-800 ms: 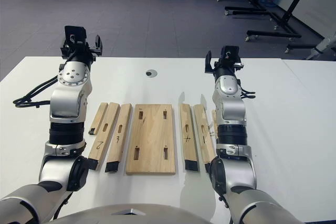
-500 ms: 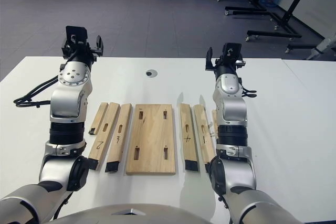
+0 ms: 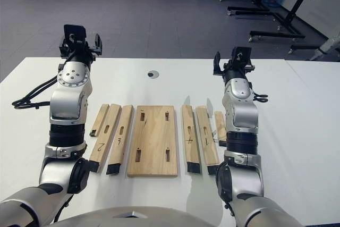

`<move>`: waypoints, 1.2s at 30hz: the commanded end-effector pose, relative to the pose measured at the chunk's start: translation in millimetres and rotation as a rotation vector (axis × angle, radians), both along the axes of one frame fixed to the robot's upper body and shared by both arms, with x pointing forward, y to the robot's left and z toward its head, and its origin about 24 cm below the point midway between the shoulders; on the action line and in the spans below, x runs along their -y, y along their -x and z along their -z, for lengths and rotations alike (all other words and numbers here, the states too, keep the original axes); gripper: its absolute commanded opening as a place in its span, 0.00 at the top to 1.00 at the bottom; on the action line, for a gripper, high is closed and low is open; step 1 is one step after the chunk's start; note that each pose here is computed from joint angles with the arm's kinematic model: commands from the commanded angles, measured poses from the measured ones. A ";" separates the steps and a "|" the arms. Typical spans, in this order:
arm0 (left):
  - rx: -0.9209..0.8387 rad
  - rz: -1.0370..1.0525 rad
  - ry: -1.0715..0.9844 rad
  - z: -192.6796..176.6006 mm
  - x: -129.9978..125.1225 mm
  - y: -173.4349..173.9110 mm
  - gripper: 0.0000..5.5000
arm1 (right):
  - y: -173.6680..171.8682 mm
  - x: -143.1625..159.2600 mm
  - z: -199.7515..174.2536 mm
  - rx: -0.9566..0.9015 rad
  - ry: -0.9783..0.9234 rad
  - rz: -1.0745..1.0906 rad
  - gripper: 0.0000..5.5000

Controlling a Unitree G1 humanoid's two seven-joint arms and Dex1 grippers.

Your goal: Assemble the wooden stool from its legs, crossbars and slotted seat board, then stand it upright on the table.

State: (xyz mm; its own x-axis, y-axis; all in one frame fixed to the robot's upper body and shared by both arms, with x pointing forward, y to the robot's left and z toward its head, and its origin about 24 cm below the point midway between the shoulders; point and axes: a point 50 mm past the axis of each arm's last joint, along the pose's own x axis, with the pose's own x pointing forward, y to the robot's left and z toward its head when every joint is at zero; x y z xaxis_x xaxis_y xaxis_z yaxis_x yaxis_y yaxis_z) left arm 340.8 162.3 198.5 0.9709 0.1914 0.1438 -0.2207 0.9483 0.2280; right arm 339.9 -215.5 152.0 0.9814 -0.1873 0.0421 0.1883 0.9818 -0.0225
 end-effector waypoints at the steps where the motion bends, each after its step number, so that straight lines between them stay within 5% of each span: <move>1: -0.015 -0.032 0.012 1.7 -5.5 5.6 0.28 | -3.0 -6.8 -12.5 0.020 0.005 -0.035 0.21; 18: -0.017 0.014 -0.030 1.5 -7.1 11.7 0.28 | 3.2 -5.3 -19.0 -0.015 0.014 -0.078 0.21; 27: -0.112 -0.149 -0.010 30.7 -44.6 56.3 0.28 | 94.3 44.0 27.7 -0.653 0.005 -0.190 0.21; 36: -0.152 -0.194 -0.007 40.5 -55.3 71.5 0.28 | 114.6 22.7 69.3 -0.764 -0.122 -0.146 0.21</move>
State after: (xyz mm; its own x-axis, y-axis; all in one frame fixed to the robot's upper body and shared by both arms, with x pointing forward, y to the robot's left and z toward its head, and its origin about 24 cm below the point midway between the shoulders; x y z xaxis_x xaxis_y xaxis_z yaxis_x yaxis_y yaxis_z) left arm 273.0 213.9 158.9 0.9338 0.3577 0.0054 -0.3465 0.9004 0.2631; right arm 228.7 -236.9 91.7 0.7599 0.0328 -0.6492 0.0078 0.9982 0.0596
